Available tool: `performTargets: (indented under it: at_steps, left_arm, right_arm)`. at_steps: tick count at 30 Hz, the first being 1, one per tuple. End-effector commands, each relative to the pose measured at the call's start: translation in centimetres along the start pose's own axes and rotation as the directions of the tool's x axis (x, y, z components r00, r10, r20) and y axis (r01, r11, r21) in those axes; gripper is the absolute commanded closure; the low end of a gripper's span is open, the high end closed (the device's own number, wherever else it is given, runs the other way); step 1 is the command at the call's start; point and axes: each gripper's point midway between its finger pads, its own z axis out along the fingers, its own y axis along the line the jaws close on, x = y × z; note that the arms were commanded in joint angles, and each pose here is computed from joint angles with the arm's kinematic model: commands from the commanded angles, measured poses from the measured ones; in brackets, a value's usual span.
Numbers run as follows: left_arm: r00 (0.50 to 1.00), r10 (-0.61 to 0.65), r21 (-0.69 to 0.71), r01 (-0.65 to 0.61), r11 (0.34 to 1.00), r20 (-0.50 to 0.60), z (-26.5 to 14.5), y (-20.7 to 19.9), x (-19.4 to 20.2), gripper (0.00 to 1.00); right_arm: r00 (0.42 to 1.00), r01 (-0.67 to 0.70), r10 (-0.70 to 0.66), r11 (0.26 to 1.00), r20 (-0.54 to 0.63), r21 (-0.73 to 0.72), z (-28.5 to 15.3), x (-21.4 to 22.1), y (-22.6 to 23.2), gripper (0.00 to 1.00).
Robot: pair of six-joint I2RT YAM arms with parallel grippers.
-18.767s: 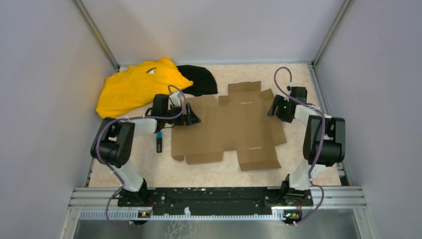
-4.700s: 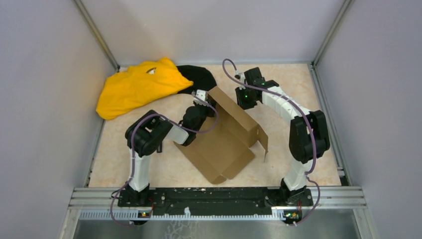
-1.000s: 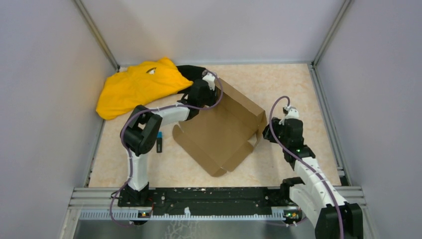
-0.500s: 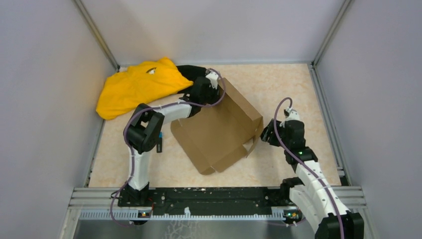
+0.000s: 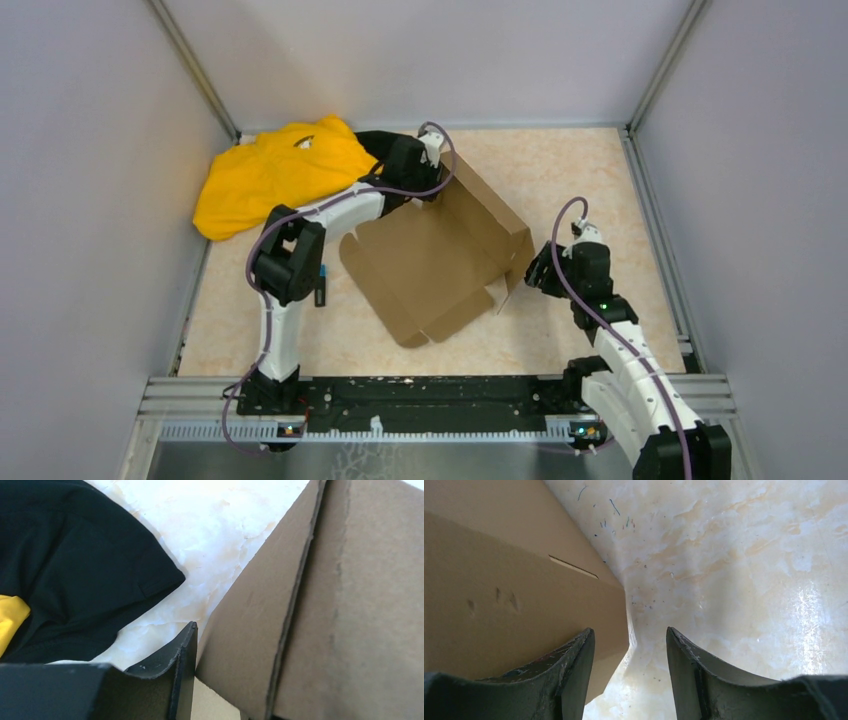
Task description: Fold the paper box
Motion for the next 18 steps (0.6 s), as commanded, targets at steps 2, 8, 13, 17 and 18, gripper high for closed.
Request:
performTargets:
  at_steps: [2, 8, 13, 17, 18]
  left_arm:
    - [0.999, -0.02, 0.016, 0.021, 1.0, -0.027, -0.3, 0.9, -1.0, 0.61]
    - [0.997, -0.039, 0.025, 0.041, 0.999, -0.071, -0.1, 1.2, -0.3, 0.61]
    - [0.995, -0.046, 0.033, 0.049, 0.998, -0.084, -0.1, 1.4, 0.0, 0.61]
    - [0.995, -0.046, 0.047, 0.051, 0.998, -0.093, 0.1, 1.3, 0.3, 0.6]
    - [0.994, -0.046, 0.052, 0.051, 0.997, -0.095, 0.1, 1.3, 0.4, 0.6]
  right_arm:
    - [0.999, -0.011, 0.013, 1.0, 0.053, -0.028, -0.4, -2.2, 1.3, 0.46]
    - [0.999, -0.011, 0.015, 0.996, 0.048, -0.087, -0.7, -2.4, 2.5, 0.49]
    - [0.998, 0.0, 0.01, 0.986, 0.064, -0.167, -1.1, -2.8, 4.0, 0.5]
    - [0.997, 0.015, -0.001, 0.982, 0.075, -0.186, -1.0, -3.0, 4.3, 0.5]
    - [0.997, 0.02, -0.006, 0.983, 0.075, -0.18, -0.8, -3.1, 4.2, 0.5]
